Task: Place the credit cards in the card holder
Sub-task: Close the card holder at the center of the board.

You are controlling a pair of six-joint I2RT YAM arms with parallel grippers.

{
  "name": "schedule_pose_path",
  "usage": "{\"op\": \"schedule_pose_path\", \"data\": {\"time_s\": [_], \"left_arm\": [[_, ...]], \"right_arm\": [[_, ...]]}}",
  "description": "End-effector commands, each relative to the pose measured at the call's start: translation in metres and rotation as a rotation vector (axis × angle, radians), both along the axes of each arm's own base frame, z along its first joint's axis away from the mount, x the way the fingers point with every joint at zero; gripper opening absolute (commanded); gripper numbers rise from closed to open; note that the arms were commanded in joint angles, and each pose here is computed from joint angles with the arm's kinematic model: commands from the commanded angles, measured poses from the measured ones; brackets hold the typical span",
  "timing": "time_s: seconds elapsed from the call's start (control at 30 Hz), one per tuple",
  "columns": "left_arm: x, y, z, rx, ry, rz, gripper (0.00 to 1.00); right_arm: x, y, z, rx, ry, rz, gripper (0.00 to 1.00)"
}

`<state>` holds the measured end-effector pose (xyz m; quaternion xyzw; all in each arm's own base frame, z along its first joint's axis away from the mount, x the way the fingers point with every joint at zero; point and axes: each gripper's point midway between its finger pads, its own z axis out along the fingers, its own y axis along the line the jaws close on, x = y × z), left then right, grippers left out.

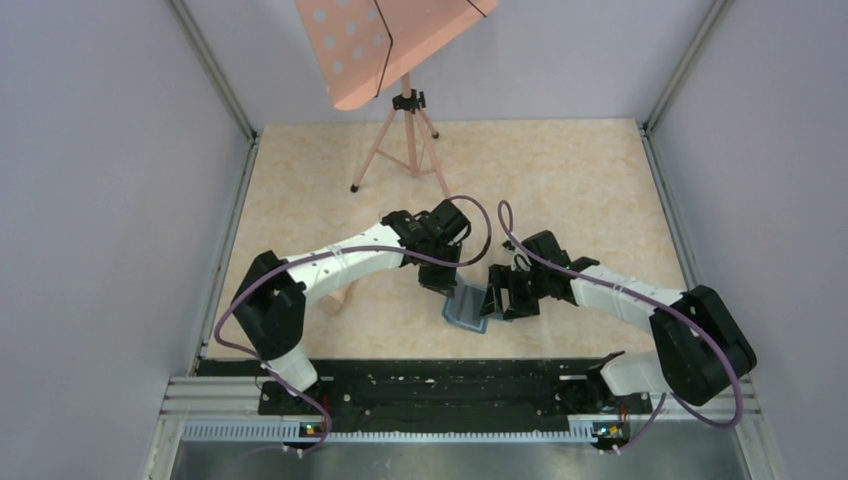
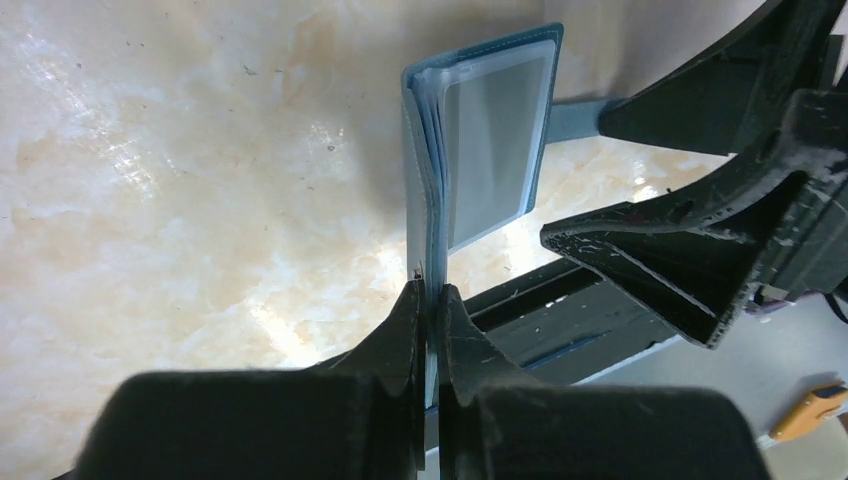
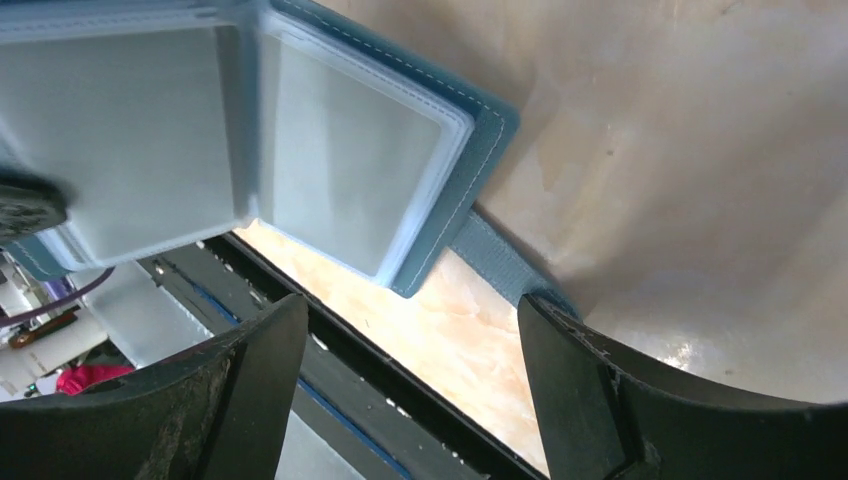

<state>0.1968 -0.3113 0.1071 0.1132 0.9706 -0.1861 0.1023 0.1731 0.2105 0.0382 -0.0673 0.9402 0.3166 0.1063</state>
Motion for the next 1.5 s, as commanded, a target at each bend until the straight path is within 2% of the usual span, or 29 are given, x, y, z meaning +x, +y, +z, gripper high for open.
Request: {"op": "schedule_pose_path", "data": {"time_s": [0.0, 0.1, 0.23, 0.47, 0.63, 0.83, 0.93, 1.0, 1.07, 1.13, 1.23, 1.47], "left_arm": [[-0.002, -0.008, -0.002, 0.037, 0.001, -0.049, 0.02], [-0.007, -0.035, -0.001, -0.079, 0.032, -0.084, 0.16], [-0.016, -0.066, 0.005, -0.252, 0.078, -0.116, 0.28], [-0.025, -0.085, -0.005, -0.409, 0.129, -0.118, 0.51], [-0.025, -0.086, -0.015, -0.491, 0.166, -0.086, 0.53], [-0.016, -0.075, -0.007, -0.598, 0.123, -0.063, 0.54], [-0.01, -0.064, -0.005, -0.602, 0.1, -0.037, 0.52], [-0.006, -0.054, -0.012, -0.552, 0.091, -0.017, 0.41], [-0.003, -0.044, -0.023, -0.463, 0.086, -0.012, 0.26], [-0.003, -0.041, -0.032, -0.403, 0.097, -0.025, 0.12], [-0.004, -0.044, -0.042, -0.383, 0.127, -0.045, 0.01], [-0.007, -0.046, -0.071, -0.236, 0.145, -0.086, 0.0]], "right_arm": [[0.002, 0.004, -0.007, 0.034, -0.006, 0.014, 0.77], [0.0, 0.005, -0.009, 0.035, 0.004, 0.014, 0.77], [0.005, 0.005, 0.001, 0.042, -0.026, -0.008, 0.77], [0.01, 0.0, 0.019, 0.07, -0.057, -0.046, 0.77], [0.014, -0.008, 0.036, 0.109, -0.092, -0.082, 0.77], [0.023, -0.022, 0.043, 0.106, -0.103, -0.117, 0.77], [0.032, -0.026, 0.046, 0.114, -0.104, -0.134, 0.76], [0.035, -0.028, 0.042, 0.106, -0.093, -0.133, 0.75], [0.037, -0.029, 0.035, 0.094, -0.071, -0.131, 0.74], [0.039, -0.028, 0.03, 0.1, -0.051, -0.126, 0.69], [0.042, -0.02, 0.028, 0.143, -0.03, -0.118, 0.61], [0.047, -0.004, 0.035, 0.243, -0.016, -0.076, 0.46]]}}
